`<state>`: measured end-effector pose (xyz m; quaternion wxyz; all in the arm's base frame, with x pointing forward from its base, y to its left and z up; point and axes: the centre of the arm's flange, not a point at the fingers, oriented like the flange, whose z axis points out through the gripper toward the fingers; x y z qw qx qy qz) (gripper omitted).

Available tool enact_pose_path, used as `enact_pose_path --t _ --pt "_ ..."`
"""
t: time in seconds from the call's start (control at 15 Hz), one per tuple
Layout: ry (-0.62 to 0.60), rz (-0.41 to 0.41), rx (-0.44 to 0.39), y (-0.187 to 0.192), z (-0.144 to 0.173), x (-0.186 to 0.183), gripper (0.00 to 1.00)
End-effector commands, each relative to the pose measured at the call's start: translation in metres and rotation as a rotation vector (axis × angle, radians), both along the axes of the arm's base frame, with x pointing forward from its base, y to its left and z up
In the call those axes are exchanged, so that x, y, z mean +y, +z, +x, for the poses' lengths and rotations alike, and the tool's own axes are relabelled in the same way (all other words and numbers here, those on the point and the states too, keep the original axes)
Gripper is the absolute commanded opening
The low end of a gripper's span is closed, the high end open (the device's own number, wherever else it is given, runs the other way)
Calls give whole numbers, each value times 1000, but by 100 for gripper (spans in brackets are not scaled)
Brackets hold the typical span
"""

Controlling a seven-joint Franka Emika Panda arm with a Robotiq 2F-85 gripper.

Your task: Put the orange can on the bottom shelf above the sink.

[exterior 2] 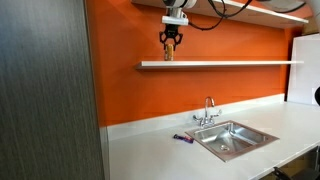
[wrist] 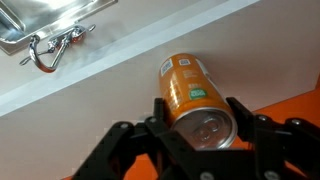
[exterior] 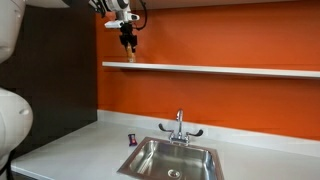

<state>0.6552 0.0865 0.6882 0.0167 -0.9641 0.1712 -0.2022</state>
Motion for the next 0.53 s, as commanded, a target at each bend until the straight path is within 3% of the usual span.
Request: enact_pose_path --t 0.0,0.47 --pt "-19 -5 -19 10 11 1 39" --pt "-37 3 -8 10 18 -4 39"
